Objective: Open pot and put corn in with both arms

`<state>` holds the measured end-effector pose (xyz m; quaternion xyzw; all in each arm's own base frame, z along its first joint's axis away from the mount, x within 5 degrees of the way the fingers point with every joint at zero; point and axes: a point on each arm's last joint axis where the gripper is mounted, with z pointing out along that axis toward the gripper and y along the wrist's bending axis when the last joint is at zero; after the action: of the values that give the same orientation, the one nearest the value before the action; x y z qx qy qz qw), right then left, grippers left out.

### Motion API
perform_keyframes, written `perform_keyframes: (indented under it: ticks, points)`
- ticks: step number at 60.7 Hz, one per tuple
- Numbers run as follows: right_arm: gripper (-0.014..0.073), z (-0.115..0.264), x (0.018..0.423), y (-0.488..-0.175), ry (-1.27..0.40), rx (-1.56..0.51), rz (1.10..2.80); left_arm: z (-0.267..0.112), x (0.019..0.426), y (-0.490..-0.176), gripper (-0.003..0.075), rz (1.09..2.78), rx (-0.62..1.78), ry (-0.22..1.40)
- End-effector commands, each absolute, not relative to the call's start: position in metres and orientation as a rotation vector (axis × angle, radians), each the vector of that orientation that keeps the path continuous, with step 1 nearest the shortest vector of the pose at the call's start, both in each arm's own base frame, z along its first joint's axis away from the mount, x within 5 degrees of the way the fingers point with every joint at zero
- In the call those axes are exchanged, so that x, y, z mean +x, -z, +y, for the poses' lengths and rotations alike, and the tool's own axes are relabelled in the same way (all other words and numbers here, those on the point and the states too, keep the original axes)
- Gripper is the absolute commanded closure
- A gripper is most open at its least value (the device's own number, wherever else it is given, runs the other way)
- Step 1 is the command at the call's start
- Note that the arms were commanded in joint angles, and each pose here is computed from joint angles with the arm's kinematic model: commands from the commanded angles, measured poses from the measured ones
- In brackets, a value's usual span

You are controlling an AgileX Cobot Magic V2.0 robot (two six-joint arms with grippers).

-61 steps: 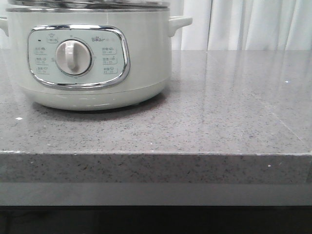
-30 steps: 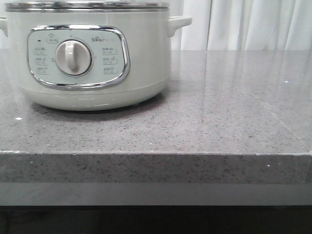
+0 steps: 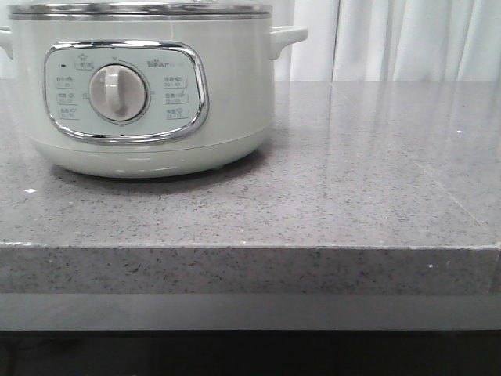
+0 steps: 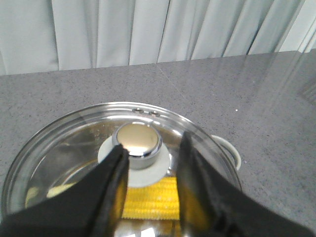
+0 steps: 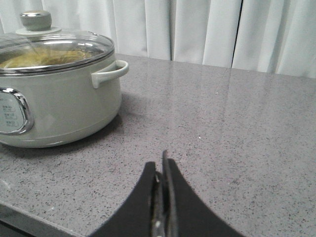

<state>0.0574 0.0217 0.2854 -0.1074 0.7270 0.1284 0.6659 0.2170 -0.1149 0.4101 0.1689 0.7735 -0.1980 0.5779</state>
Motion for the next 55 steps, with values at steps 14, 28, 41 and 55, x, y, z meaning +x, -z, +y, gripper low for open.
perform_keyframes:
  ticks: [14, 28, 41, 55]
  points:
    - [0.0666, 0.020, 0.058, -0.301, -0.272, -0.221, 1.537, -0.071, 0.132, -0.391, 0.0738, 1.604, 0.325, 0.479]
    - [0.0666, 0.020, 0.058, -0.301, -0.272, -0.221, 1.537, -0.048, 0.085, -0.347, 0.0738, 1.577, 0.324, 0.485]
    - [0.0666, 0.020, 0.058, -0.301, -0.272, -0.221, 1.537, -0.044, 0.078, -0.318, 0.0738, 1.613, 0.339, 0.466]
    - [0.0666, 0.020, 0.058, -0.301, -0.272, -0.221, 1.537, -0.044, 0.079, -0.315, 0.0738, 1.621, 0.341, 0.465]
